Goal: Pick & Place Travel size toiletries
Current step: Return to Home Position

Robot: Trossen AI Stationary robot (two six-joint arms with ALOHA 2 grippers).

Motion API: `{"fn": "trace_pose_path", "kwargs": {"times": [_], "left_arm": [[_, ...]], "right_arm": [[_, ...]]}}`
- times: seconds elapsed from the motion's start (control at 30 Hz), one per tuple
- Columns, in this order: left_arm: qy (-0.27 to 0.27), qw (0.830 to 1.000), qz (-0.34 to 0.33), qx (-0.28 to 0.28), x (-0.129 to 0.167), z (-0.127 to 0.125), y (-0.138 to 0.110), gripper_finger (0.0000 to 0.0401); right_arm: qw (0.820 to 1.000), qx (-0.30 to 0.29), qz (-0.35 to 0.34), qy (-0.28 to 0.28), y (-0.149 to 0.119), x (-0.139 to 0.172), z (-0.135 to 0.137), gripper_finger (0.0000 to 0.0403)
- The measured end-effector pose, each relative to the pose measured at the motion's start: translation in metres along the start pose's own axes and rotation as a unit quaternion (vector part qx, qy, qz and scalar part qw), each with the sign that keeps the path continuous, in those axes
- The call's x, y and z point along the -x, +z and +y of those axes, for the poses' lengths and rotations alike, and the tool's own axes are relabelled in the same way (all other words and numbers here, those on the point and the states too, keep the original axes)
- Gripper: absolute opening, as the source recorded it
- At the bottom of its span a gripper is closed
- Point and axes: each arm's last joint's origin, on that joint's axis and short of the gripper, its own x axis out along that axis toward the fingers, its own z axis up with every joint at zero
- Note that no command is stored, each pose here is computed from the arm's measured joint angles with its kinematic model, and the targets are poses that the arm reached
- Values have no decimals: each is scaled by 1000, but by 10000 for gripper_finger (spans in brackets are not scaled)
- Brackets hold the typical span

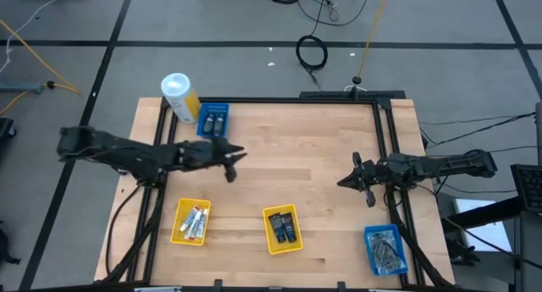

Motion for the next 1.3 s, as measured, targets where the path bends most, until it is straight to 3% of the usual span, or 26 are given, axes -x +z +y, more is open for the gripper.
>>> {"fn": "trace_pose_path", "kwargs": {"times": [0.23,0.43,0.57,0.77,1.0,1.3], "left_arm": [[-12,997,-80,12,64,32,-7,97],[-28,988,-151,2,93,46,-32,97],[-38,985,-168,0,100,50,-50,97],[-97,978,-184,-26,106,51,-65,97],[-50,982,-178,-30,101,53,-75,97],[-61,985,-159,-13,100,53,-78,97]], "right_arm": [[996,9,-92,18,18,0,3,0],[987,15,-156,30,30,3,6,0],[986,15,-162,30,31,4,6,0],[986,15,-164,30,32,4,6,0],[986,15,-165,30,32,4,6,0],[986,15,-166,30,32,4,6,0]]}}
